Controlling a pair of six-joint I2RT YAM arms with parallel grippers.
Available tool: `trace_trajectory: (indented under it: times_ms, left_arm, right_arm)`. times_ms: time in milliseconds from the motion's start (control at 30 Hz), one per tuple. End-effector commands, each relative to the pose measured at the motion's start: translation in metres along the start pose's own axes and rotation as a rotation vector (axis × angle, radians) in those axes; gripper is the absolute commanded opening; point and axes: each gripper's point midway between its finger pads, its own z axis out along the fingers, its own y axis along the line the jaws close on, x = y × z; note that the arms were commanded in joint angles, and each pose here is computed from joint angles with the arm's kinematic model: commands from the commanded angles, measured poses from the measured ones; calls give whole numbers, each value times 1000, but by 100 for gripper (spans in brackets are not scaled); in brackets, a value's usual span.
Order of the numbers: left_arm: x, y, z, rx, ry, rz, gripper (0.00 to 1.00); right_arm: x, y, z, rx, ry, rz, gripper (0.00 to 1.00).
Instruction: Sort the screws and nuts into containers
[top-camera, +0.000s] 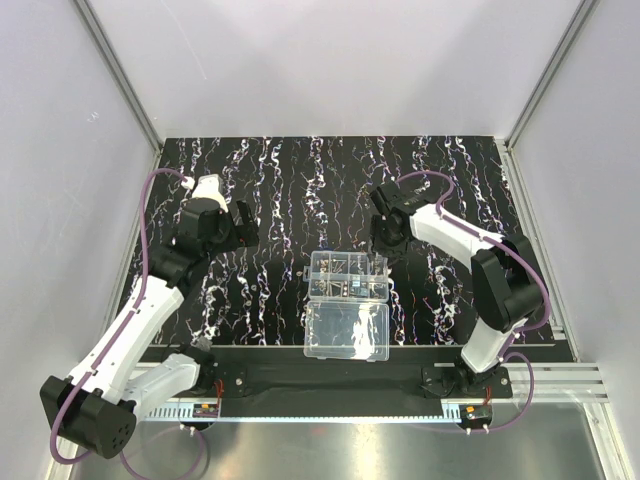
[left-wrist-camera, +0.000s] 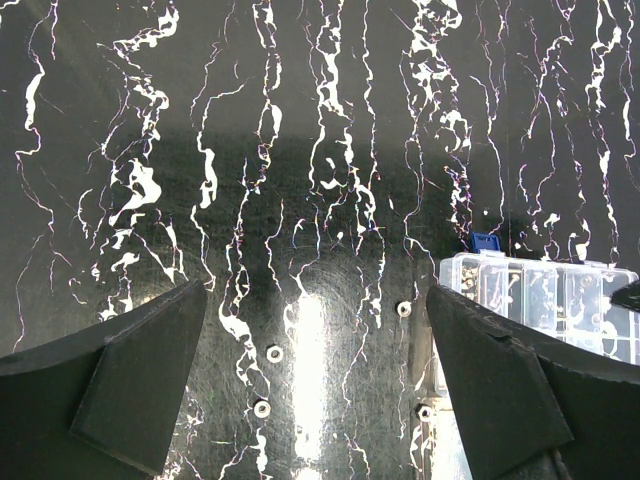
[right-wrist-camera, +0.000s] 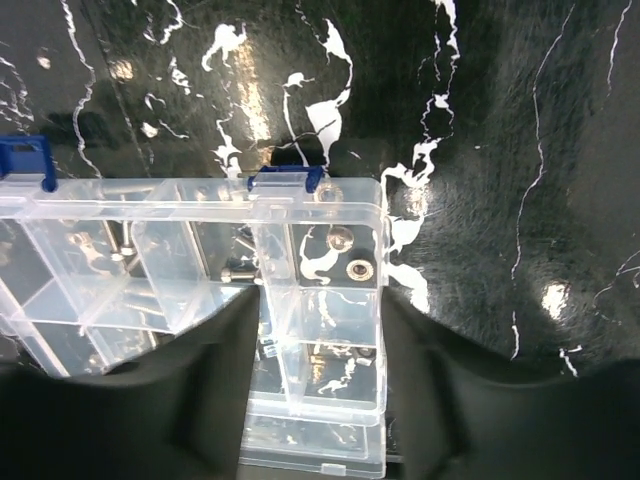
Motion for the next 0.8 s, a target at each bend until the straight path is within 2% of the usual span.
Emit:
trace_trajectory:
  times_ms: [0, 200, 300, 400, 467, 600, 767]
  left_arm:
    - [-11, -3, -1, 17, -47, -4, 99]
    - [-12, -5, -2, 32, -49, -8, 99]
    - [-11, -7, -3, 43, -49, -9, 99]
    - [-11, -6, -4, 45, -53, -14, 99]
    - [-11, -7, -4, 48, -52, -13, 99]
    - [-9, -9, -2, 58, -43, -18, 99]
    - [-7, -10, 0, 66, -31, -19, 99]
  right_arm:
    - [-17, 19, -19, -55, -50, -13, 61]
    - [-38, -10, -56, 87, -150, 19, 74]
    - [-34, -48, -58, 150, -155, 133, 82]
    - [-32, -81, -62, 120, -163, 302, 85]
    - [-18, -104, -63, 119, -164, 385, 99]
    - [16, -136, -56, 207, -164, 483, 100]
    - [42, -147, -34, 214, -121, 555, 100]
